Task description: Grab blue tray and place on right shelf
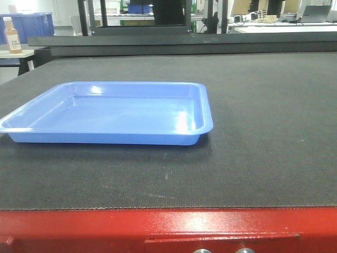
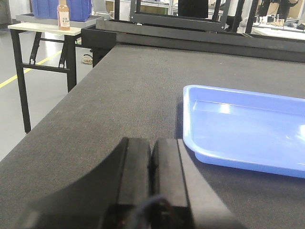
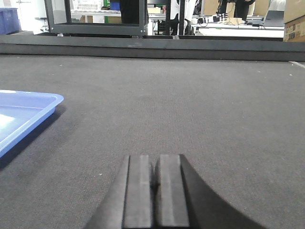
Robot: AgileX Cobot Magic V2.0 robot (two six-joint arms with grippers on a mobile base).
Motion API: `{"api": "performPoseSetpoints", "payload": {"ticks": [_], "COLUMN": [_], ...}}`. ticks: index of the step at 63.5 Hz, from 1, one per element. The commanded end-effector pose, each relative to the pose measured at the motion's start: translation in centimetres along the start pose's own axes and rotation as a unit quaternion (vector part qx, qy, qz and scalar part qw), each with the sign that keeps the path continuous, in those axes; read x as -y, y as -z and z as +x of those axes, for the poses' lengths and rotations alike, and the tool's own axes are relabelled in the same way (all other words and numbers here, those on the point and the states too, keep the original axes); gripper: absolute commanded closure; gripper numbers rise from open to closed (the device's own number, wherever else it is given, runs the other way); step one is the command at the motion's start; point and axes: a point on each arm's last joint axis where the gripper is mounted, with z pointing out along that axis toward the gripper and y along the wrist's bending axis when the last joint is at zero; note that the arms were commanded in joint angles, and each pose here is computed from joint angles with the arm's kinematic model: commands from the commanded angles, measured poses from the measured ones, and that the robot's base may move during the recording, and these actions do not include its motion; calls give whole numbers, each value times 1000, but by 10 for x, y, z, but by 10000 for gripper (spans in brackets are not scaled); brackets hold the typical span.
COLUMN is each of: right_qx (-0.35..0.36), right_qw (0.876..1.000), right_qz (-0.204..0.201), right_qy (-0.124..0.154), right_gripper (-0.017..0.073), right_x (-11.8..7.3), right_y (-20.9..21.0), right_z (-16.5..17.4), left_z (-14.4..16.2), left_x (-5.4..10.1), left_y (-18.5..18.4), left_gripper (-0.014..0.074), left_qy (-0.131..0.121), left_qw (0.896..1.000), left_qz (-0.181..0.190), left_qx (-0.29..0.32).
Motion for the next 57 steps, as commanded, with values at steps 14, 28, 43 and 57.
{"api": "performPoseSetpoints", "payload": {"ticks": [14,28,43,57], "right_qx": [65,65,69,171], "right_qw": [998,998,998,985], "right_qz": [-4,-4,-4,-7], "right_qy": [4,4,4,-13], "right_gripper": [504,504,504,504], "right_x": [-1,-1,-1,-2], "right_y": [3,3,3,12], "right_z": [-17,-17,-17,-56], "left_z": [1,1,-3,-52], "left_x": [-1,-1,-1,3], "left_y": [0,0,0,6], "left_gripper": [642,642,642,642], "left_qy": [0,0,0,-2], "left_qw": [999,999,998,993], "left_qz": [-2,-2,-2,2], "left_qx": [37,37,57,120]}}
